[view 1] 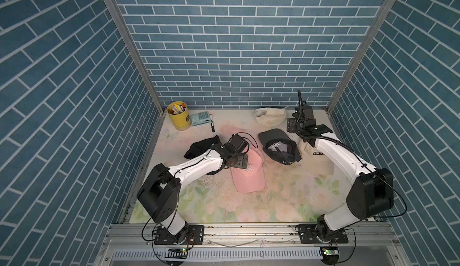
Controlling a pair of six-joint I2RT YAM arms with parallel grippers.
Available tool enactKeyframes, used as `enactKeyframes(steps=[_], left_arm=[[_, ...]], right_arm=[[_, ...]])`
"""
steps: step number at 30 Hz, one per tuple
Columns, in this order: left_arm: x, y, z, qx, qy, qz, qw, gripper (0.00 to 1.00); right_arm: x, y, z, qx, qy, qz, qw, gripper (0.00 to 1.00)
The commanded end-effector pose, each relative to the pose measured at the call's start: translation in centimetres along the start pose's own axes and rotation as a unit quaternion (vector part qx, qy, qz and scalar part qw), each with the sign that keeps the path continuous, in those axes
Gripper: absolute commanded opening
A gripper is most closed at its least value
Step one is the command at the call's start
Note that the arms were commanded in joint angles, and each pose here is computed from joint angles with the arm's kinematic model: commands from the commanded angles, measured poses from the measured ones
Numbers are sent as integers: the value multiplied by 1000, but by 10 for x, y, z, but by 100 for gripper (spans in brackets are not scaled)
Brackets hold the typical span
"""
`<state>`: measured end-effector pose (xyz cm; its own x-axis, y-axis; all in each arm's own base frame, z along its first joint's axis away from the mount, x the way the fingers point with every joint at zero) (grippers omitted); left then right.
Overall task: Open the adjustable buckle of the baseball cap
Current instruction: Place the baseball cap at the center of the board, then pick up the baseball cap from the center of the board.
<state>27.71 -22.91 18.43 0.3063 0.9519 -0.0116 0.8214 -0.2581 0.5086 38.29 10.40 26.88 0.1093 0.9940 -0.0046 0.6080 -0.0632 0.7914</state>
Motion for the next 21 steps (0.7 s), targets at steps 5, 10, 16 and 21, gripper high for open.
enactKeyframes(steps=[5, 10, 16, 21], left_arm=[[-1, 69, -7, -82, -18, 41, 996, 100], [-20, 113, 7, -115, -101, 69, 986, 99], [-46, 145, 53, -92, -174, 89, 976, 98], [-62, 146, 90, -52, -226, 56, 971, 96]], right_arm=[[-6, -18, 43, 92, 21, -51, 994, 75], [-16, -34, 69, 159, 43, -39, 986, 75], [-18, -48, 86, 203, 53, -33, 977, 73], [-18, -56, 92, 226, 54, -30, 972, 73]])
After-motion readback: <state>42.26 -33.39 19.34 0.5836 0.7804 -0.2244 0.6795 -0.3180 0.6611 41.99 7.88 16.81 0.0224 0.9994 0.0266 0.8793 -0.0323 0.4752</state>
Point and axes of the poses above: each gripper's point midway between its finger pads, its own z axis out along the fingers, its own x axis along the line the jaws close on, y = z × x, the point moved 8 cm from there along -z, back along the fingers, and after that the axes turned 6 degrees about z, right-handed, at the moved point
